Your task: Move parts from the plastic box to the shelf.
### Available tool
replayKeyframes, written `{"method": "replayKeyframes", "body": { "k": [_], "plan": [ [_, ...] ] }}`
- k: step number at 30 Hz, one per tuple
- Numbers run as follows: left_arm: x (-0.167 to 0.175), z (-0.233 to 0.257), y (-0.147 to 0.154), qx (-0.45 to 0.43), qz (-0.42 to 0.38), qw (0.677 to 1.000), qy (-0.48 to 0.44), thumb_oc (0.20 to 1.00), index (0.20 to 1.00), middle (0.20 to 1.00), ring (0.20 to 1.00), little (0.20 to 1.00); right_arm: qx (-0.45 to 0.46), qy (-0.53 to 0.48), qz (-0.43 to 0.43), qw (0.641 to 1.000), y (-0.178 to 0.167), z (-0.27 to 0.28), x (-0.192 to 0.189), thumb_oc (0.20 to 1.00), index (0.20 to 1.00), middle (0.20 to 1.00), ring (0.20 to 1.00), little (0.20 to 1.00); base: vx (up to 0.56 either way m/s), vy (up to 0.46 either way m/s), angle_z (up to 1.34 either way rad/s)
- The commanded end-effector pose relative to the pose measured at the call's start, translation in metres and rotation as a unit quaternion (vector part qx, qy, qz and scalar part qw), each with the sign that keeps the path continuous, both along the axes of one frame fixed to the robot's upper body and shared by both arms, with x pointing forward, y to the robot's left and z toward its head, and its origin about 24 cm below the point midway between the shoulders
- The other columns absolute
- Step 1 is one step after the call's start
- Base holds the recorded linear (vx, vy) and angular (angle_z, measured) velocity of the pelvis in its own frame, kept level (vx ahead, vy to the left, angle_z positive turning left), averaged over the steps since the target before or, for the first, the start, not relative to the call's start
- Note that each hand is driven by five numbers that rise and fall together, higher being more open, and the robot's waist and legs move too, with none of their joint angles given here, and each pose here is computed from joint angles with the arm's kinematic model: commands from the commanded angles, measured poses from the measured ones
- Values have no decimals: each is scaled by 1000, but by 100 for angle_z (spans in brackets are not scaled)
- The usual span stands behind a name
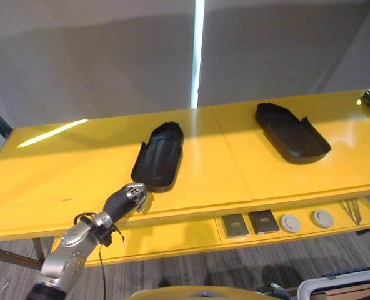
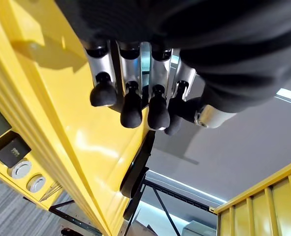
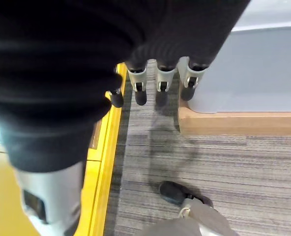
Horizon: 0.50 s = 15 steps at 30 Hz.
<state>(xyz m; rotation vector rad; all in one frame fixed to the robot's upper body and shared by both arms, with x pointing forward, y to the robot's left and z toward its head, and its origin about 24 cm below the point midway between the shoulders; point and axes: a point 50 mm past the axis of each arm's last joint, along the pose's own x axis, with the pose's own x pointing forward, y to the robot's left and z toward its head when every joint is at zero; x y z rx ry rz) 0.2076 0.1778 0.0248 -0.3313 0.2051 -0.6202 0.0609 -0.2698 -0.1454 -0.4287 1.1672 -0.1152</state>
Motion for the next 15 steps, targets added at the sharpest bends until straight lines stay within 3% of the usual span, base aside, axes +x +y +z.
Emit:
{"method": "replayKeyframes", "body": {
  "k": [1, 15],
  "plan": [
    [28, 28, 1, 3, 40, 995, -95, 200, 200, 200, 200, 200, -5, -2, 17, 1000, 0, -1, 5, 1000, 1000, 1000, 1000, 1000, 23, -23, -4],
    [44, -2, -4, 36, 111, 992, -51, 200, 200, 200, 200, 200, 3, 6, 35, 999, 8, -3, 8, 1000, 1000, 1000, 1000, 1000, 14, -6, -4]
  ]
}}
